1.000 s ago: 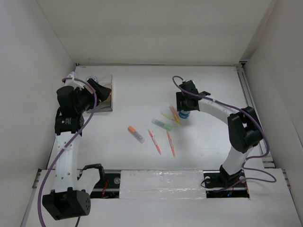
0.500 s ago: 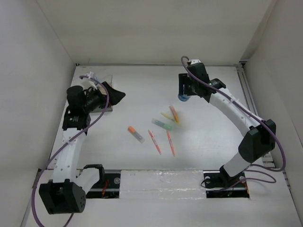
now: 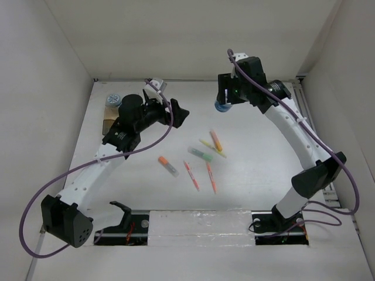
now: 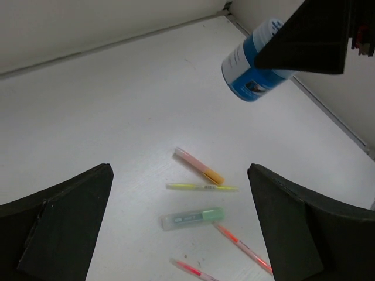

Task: Sort the stationery into containers
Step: Place the stationery in the storage box.

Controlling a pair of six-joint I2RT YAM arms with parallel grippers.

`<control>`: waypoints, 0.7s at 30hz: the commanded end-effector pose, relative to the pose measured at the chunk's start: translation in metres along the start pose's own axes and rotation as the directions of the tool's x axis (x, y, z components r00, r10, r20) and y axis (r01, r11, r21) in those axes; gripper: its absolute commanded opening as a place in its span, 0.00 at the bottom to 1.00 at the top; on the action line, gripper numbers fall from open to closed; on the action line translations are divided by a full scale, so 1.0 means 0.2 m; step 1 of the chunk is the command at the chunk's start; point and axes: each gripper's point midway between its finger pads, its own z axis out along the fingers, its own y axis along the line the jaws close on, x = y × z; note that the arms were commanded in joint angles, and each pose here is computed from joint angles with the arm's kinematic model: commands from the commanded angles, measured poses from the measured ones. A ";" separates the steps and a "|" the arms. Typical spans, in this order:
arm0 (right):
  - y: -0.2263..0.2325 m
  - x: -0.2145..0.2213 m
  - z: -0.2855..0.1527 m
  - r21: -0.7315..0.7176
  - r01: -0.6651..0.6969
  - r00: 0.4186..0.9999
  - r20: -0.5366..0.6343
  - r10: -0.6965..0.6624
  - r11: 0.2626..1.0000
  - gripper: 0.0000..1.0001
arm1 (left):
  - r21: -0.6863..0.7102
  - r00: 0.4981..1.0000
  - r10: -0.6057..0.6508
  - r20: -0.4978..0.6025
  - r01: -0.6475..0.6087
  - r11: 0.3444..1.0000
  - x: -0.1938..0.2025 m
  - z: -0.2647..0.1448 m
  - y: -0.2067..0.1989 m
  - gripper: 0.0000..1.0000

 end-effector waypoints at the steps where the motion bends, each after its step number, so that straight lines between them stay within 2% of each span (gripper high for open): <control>1: 0.12 0.00 -0.13 -0.110 0.028 1.000 0.000 -0.028 0.994 0.00 | -0.016 0.969 0.166 0.185 -0.166 0.986 -0.20 -0.02 0.01 1.00; 4: 0.17 0.02 -0.17 -0.183 0.027 1.000 0.010 -0.026 0.983 0.00 | 0.018 0.954 0.198 0.227 -0.207 0.978 -0.20 -0.04 -0.03 1.00; 7: 0.27 0.05 -0.19 -0.273 0.038 0.999 -0.008 -0.042 0.961 0.00 | 0.031 0.953 0.206 0.223 -0.219 0.975 -0.19 -0.02 -0.03 1.00; 10: 0.33 0.00 -0.21 -0.308 0.047 0.999 0.016 -0.044 0.950 0.00 | -0.049 0.920 0.356 0.166 -0.353 0.934 -0.12 0.08 -0.13 1.00; 11: 0.33 -0.02 -0.21 -0.309 0.047 0.999 0.022 -0.043 0.950 0.00 | -0.098 0.912 0.401 0.086 -0.393 0.914 0.00 0.15 -0.19 1.00; 13: 0.33 -0.03 -0.19 -0.274 0.050 0.999 0.006 -0.050 0.960 0.00 | -0.098 0.877 0.479 0.032 -0.474 0.875 0.09 0.20 -0.25 1.00; 16: 0.28 -0.05 -0.17 -0.220 0.050 0.999 0.005 -0.050 0.974 0.00 | -0.070 0.879 0.476 0.028 -0.473 0.878 0.12 0.23 -0.31 1.00; 21: 0.30 -0.05 -0.20 -0.246 0.061 0.998 0.014 -0.059 0.967 0.00 | -0.051 0.883 0.466 0.056 -0.463 0.885 0.11 0.23 -0.34 1.00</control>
